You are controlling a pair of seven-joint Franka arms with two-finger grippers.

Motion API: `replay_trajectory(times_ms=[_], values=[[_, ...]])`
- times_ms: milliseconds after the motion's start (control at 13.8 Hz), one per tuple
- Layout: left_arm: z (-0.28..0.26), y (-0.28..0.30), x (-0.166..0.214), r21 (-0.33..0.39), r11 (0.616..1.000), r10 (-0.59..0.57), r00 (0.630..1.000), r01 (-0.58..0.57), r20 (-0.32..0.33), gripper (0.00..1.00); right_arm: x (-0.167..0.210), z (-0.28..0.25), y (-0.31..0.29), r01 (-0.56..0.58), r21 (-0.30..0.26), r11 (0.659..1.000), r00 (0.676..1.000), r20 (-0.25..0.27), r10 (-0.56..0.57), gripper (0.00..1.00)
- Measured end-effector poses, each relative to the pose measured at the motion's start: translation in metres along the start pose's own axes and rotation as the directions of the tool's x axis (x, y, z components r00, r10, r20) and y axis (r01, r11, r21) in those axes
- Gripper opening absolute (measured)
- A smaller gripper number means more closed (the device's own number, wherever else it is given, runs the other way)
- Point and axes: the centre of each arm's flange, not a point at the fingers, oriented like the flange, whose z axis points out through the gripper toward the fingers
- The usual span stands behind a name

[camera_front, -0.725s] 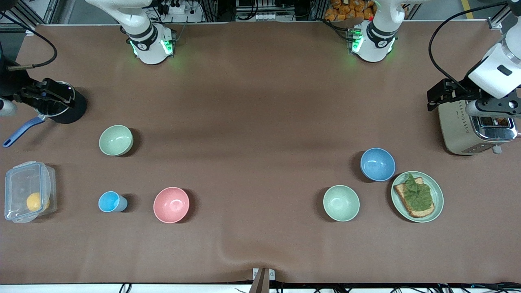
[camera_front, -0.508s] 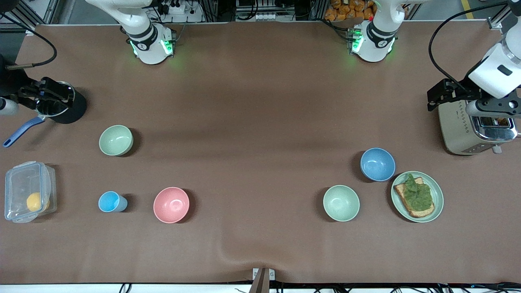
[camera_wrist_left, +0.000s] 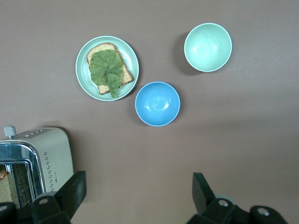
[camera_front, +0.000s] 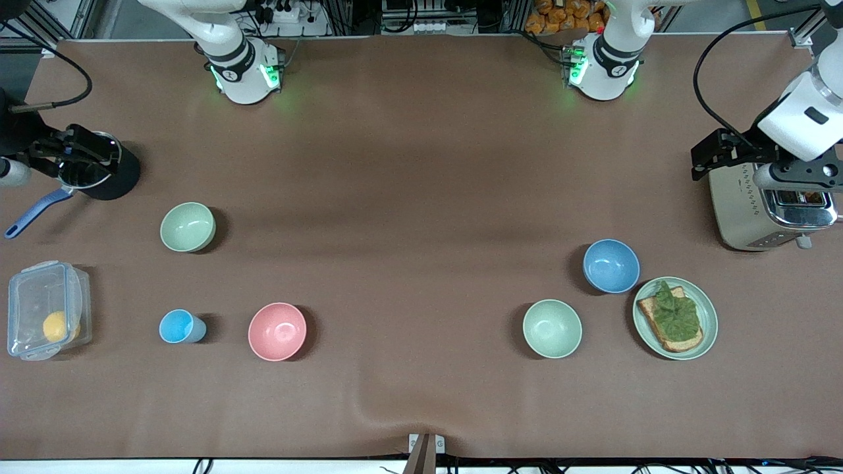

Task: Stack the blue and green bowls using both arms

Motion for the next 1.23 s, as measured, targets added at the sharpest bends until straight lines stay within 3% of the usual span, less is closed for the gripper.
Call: replay_trajectory(times_ms=[290, 435, 798, 1015, 1233], values=[[0.030, -0.012, 0.014, -0.004, 1.000, -0.019, 0.998, 0.020, 0.052, 1.00, 0.002, 0.008, 0.015, -0.028, 0.002, 1.000, 0.999, 0.017, 0.027, 1.00], [0.055, -0.017, 0.025, -0.008, 1.000, -0.025, 0.996, 0.026, 0.090, 1.00, 0.010, 0.026, 0.025, -0.038, 0.006, 0.999, 0.998, 0.051, 0.037, 1.00], [0.165, -0.069, 0.071, -0.035, 0.994, -0.102, 0.984, 0.108, 0.144, 1.00, 0.028, 0.060, 0.036, -0.050, 0.011, 0.999, 0.993, 0.105, 0.048, 1.00], [0.221, -0.068, 0.086, -0.049, 0.993, -0.099, 0.979, 0.109, 0.180, 1.00, 0.034, 0.075, 0.039, -0.054, 0.015, 0.998, 0.990, 0.132, 0.051, 1.00], [0.253, -0.060, 0.092, -0.057, 0.993, -0.087, 0.981, 0.098, 0.172, 1.00, 0.041, 0.101, 0.055, -0.080, 0.023, 0.997, 0.981, 0.181, 0.074, 1.00]])
